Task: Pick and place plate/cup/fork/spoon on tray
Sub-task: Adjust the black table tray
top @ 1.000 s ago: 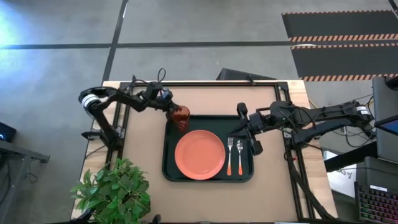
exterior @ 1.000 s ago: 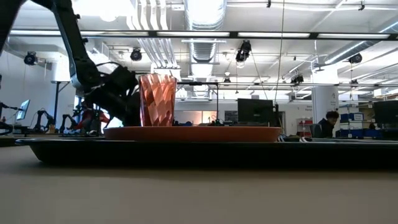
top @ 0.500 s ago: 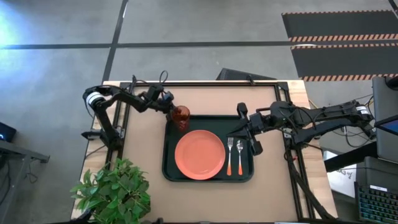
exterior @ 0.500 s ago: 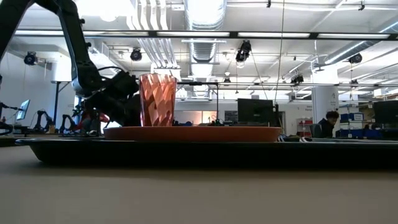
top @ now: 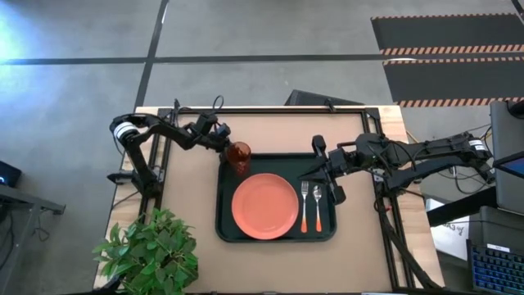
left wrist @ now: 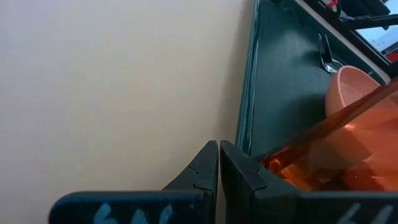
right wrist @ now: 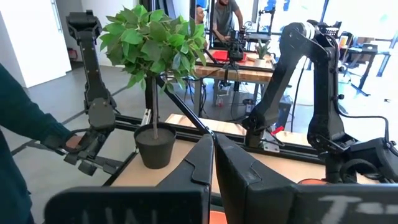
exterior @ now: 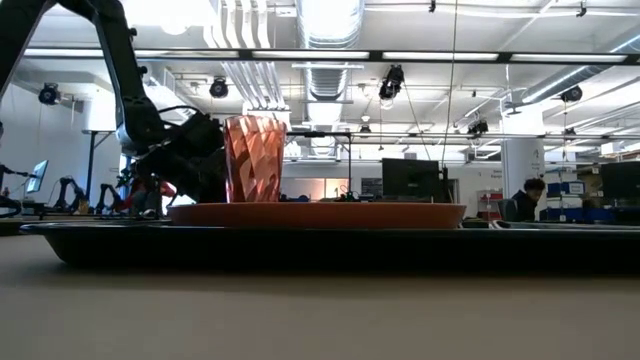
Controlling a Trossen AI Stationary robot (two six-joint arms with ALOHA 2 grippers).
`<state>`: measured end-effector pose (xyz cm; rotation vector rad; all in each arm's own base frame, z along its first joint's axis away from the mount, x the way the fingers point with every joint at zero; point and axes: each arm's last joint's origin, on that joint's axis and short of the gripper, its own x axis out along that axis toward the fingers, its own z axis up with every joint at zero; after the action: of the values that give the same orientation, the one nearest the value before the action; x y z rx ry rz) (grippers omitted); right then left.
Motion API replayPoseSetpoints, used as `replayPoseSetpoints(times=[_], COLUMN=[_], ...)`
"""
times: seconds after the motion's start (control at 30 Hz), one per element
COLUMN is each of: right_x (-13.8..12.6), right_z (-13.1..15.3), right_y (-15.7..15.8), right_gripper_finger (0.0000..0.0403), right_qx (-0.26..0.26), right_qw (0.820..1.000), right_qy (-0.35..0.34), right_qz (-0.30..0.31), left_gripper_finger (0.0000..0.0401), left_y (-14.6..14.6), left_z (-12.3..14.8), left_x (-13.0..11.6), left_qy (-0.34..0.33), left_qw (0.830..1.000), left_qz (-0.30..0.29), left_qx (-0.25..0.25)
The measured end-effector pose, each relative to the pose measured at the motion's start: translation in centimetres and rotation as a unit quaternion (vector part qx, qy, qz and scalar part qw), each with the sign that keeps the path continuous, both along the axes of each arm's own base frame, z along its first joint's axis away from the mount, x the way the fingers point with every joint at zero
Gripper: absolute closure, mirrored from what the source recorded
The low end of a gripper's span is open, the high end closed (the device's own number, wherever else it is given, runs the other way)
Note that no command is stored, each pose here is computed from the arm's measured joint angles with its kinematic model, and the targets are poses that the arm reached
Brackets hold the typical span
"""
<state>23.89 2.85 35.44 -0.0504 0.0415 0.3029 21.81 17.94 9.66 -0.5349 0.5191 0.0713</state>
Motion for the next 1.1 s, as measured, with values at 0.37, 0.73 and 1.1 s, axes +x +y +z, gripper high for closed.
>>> replayPoseSetpoints(times=[0.37, 0.73, 1.1], right_x=[0.0, 0.0, -0.1], right_z=[0.0, -0.1, -0.7], right_y=[0.0, 0.0, -0.2], right_gripper_finger=[0.0394, 0.0394, 0.0394], right_qx=[-0.001, -0.001, -0.030], right_qw=[1.000, 1.000, 0.999], right_qy=[0.000, 0.007, 0.029], right_qz=[0.000, 0.000, -0.024], left_gripper_finger=[0.0401, 0.0401, 0.0401], left_y=[-0.5, 0.0, -1.0], left_z=[0.0, 1.8, 9.2], left_x=[0.4, -0.5, -3.3], left_qy=[0.002, -0.019, -0.070], left_qw=[1.000, 1.000, 0.992], left_qz=[-0.006, -0.001, 0.007], left_qx=[-0.014, 0.011, 0.106])
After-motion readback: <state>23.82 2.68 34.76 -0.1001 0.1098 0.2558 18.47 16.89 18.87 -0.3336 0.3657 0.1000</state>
